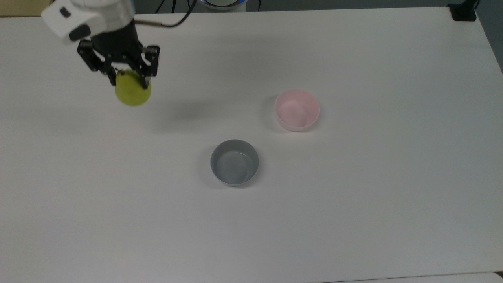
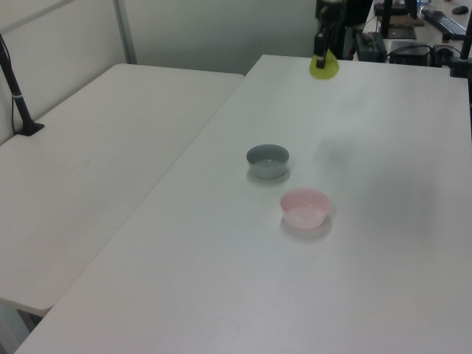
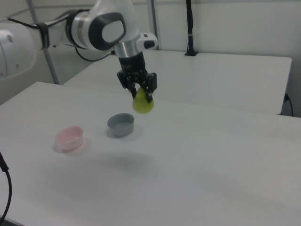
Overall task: Place the pear in the bowl
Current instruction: 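Lift the grasped pear up off the table, then carry the pear over the pink bowl and lower it in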
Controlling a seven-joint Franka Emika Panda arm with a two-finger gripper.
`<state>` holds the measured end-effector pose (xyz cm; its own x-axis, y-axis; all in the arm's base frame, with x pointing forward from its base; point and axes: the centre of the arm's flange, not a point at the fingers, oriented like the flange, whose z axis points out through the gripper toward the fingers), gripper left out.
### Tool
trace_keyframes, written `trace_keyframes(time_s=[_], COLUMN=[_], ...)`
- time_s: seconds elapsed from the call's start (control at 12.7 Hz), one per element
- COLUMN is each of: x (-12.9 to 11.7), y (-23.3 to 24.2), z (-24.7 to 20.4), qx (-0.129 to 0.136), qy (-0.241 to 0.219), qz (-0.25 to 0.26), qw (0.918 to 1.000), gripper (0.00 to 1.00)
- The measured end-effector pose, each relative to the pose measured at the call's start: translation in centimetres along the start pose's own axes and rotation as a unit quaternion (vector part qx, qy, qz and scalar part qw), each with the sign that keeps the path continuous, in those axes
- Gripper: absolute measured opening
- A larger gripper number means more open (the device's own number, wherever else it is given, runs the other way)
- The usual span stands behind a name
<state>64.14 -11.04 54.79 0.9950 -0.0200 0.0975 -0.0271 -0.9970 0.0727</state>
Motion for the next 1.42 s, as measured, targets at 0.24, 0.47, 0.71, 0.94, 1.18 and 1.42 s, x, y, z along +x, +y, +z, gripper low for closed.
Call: trace_keyframes(time_s=[0.24,0.47,0.71,0.94,1.18,1.42], x=[-2.3,-4.7,-6.6,-7.7,-8.7,-8.6], y=[-1.9,-5.1,-9.8,-13.9,-17.7,-20.8], z=[-5.0,-8.1,-8.9,-8.2,-6.7,-4.6], qx=[0.017,0.032,0.052,0.059,0.061,0.079], qy=[-0.001,-0.006,-0.015,-0.028,-0.046,-0.024], qz=[-0.012,-0.039,-0.079,-0.114,-0.132,-0.129], qw=[0.9998,0.9987,0.9954,0.9913,0.9884,0.9882], gripper=[0.60,0.60,0.60,0.60,0.60,0.60])
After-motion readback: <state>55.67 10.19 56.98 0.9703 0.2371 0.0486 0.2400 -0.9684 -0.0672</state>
